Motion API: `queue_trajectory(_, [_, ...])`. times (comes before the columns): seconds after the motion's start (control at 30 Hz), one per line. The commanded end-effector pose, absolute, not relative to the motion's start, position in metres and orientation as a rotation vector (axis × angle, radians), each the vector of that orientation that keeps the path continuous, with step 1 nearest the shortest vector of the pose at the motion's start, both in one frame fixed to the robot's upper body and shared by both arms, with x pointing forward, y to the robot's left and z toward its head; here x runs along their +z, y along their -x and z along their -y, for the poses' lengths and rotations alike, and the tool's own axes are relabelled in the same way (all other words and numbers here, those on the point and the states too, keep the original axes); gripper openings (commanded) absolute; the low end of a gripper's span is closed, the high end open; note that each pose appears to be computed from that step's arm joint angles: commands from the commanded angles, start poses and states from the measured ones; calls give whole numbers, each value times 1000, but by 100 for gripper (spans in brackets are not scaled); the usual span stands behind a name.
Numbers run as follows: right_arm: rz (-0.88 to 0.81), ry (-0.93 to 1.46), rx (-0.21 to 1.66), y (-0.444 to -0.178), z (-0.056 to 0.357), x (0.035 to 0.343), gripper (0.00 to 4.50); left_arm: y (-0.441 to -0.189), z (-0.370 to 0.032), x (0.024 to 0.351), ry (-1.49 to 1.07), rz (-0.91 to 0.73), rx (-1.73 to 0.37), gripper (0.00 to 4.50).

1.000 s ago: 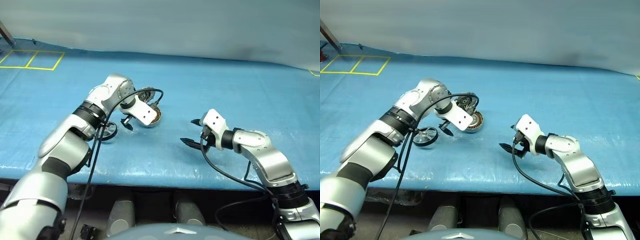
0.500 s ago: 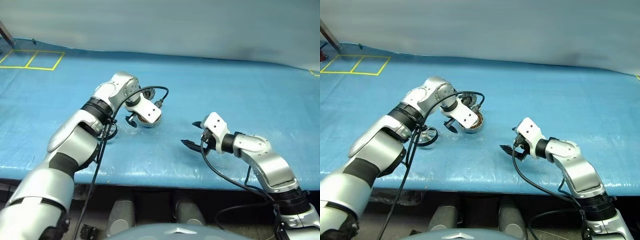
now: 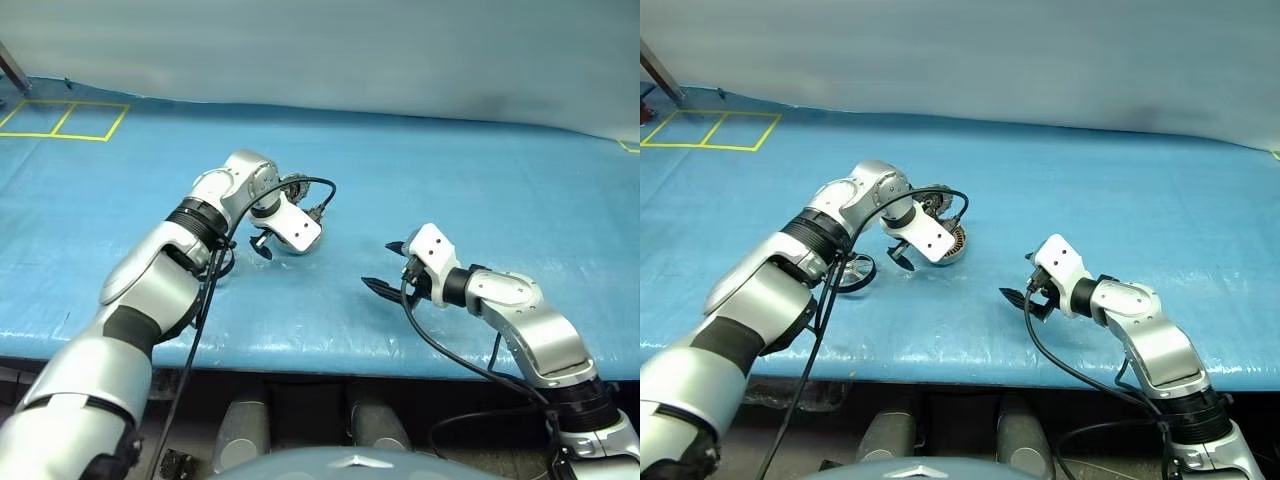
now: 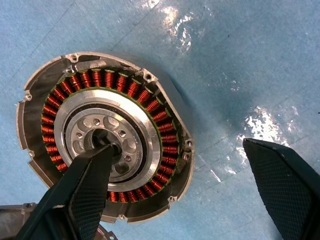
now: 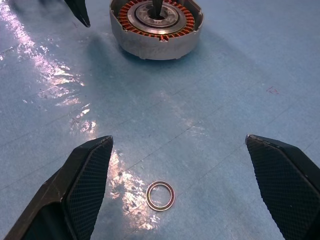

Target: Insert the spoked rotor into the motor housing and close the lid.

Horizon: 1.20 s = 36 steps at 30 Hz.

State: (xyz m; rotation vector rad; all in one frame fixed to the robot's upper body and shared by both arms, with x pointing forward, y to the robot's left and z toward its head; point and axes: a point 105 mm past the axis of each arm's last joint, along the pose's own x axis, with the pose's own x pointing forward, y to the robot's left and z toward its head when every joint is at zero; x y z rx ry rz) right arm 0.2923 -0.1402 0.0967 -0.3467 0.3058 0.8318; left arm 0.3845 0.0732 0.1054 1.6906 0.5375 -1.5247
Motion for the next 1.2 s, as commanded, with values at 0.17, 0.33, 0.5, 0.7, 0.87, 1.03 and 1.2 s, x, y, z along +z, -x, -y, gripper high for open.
queue_trajectory(0.17, [-224, 365, 817, -294, 138, 116, 450, -386, -72, 97, -1694, -526, -1510, 397])
queue_trajectory(0.33, [-223, 363, 813, -294, 138, 116, 450, -388, -74, 99, -1699, -531, -1507, 397])
queue_trajectory(0.5, [-218, 359, 812, -294, 136, 115, 450, -389, -79, 102, -1707, -537, -1506, 343])
queue_trajectory(0.7, [-210, 356, 806, -296, 136, 115, 450, -390, -80, 104, -1720, -522, -1508, 285])
queue_trajectory(0.87, [-205, 353, 796, -297, 137, 115, 450, -390, -80, 103, -1719, -490, -1510, 226])
queue_trajectory(1.03, [-203, 344, 778, -297, 139, 113, 450, -390, -73, 107, -1705, -391, -1514, 226])
queue_trajectory(1.2, [-196, 330, 756, -296, 141, 111, 450, -390, -79, 109, -1720, -332, -1516, 226])
